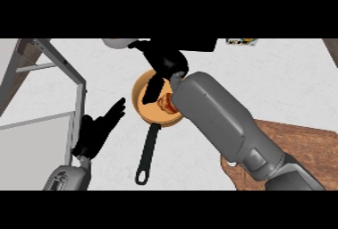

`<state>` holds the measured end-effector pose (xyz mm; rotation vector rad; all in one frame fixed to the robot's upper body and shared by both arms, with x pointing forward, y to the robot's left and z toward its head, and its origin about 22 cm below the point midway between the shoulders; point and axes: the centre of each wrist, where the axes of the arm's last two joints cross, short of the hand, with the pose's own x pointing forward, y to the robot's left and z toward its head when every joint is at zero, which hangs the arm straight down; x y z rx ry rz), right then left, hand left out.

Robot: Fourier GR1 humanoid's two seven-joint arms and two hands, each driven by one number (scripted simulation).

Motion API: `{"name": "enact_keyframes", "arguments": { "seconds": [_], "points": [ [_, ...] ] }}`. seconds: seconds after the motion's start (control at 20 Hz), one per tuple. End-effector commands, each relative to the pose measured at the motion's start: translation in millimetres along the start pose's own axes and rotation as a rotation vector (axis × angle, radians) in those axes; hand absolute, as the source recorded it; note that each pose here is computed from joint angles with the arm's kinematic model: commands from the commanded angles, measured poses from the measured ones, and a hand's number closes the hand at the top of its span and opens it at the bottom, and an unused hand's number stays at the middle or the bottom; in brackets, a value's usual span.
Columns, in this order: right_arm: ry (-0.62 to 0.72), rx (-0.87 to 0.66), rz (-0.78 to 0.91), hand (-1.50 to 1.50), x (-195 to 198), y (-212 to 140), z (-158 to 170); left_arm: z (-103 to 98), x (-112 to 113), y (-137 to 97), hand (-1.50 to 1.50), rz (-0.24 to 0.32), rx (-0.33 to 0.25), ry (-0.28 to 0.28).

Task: Pick the croissant from the cutting board and place it in the pot

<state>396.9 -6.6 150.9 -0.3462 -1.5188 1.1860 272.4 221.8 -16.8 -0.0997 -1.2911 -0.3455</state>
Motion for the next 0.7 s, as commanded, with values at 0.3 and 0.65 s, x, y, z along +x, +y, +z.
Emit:
{"name": "enact_keyframes", "arguments": {
  "seconds": [0.3, 0.65],
  "points": [
    [-0.018, -0.423, -0.491, -1.50, -7.0, -40.5, -1.2, 14.2, -12.3, 10.5, 0.00, 0.024, 0.012, 0.014],
    [-0.104, -0.515, -0.664, -1.50, -50.8, -76.1, 4.0, 18.1, -19.3, 6.1, 0.00, 0.022, 0.043, 0.002]
  ]
}}
